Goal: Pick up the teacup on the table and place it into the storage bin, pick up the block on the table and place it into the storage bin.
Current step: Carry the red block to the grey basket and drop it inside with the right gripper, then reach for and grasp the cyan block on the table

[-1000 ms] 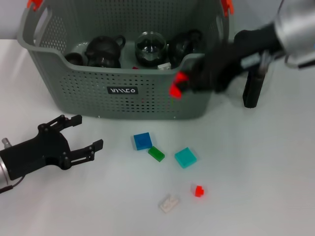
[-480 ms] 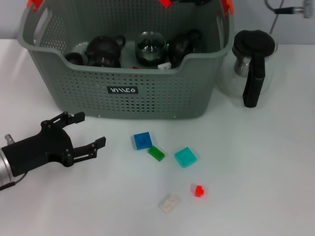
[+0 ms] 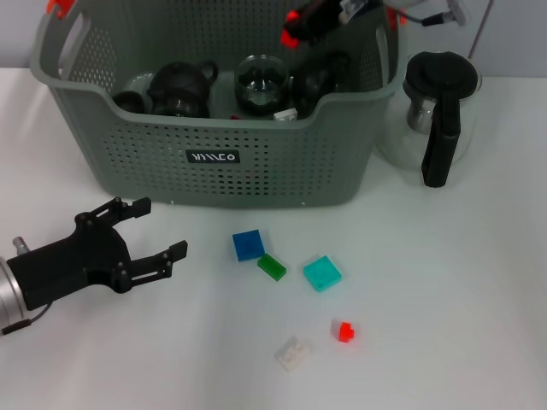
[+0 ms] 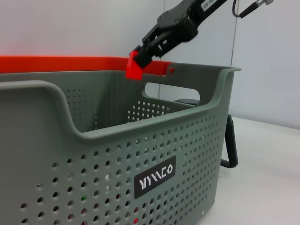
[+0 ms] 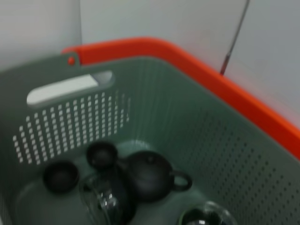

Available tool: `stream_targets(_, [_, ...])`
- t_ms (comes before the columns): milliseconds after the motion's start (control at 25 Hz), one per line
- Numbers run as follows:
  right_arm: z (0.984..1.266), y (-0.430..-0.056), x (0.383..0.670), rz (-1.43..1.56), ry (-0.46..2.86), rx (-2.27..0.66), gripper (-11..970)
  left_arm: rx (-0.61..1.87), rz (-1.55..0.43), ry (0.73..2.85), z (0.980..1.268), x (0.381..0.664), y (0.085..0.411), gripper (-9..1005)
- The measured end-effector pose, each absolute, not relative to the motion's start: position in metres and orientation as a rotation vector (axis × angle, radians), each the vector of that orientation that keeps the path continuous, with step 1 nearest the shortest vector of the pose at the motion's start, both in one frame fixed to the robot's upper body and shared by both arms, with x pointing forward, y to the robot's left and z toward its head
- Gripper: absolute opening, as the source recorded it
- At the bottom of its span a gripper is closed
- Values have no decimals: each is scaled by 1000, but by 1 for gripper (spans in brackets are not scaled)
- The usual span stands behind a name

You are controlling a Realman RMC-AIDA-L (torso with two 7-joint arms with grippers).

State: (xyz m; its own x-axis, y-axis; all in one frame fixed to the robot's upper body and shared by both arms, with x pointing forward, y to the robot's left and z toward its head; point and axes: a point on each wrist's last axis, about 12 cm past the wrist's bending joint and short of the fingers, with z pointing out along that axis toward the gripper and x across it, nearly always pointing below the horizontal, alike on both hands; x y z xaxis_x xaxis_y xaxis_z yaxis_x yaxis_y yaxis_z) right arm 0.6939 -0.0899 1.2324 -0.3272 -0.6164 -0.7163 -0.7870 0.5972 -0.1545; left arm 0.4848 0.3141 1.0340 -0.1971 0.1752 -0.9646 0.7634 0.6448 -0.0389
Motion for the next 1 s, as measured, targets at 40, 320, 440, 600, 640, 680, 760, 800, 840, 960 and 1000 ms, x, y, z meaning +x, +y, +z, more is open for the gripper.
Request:
stream_targets(40, [1230, -86, 694, 265, 2065, -1131, 205, 766, -640, 1720, 1034, 484, 314, 890])
stream_targets(320, [1228, -78, 692, 245, 2092, -1157, 201, 757, -627, 1737, 1031, 484, 313, 890])
stream_targets(440, [1227, -75, 691, 209, 2110, -1165, 199, 756, -626, 1740, 1030, 484, 312, 890])
stream_targets(600, [1232, -73, 691, 207, 2104, -1166, 197, 754, -628, 1742, 1029, 483, 312, 890])
stream_targets(640, [1235, -74, 689, 218, 2099, -1166, 225, 753, -628, 1742, 1029, 483, 312, 890])
stream_targets(680, [1243, -75, 688, 234, 2081, -1163, 254, 751, -627, 1743, 1029, 483, 312, 890])
stream_targets(760, [1258, -79, 681, 273, 2046, -1164, 310, 748, -627, 1743, 1029, 483, 313, 890])
stream_targets(800, [1268, -83, 675, 305, 2018, -1167, 339, 747, -626, 1744, 1029, 483, 313, 890])
stream_targets(840, [1277, -87, 665, 352, 1991, -1184, 367, 747, -626, 1744, 1029, 483, 313, 890])
stream_targets(960, [1299, -101, 635, 475, 1917, -1265, 625, 744, -627, 1744, 1029, 483, 313, 890])
stream_targets(1000, [1303, -108, 624, 513, 1902, -1300, 639, 743, -627, 1744, 1029, 483, 313, 890])
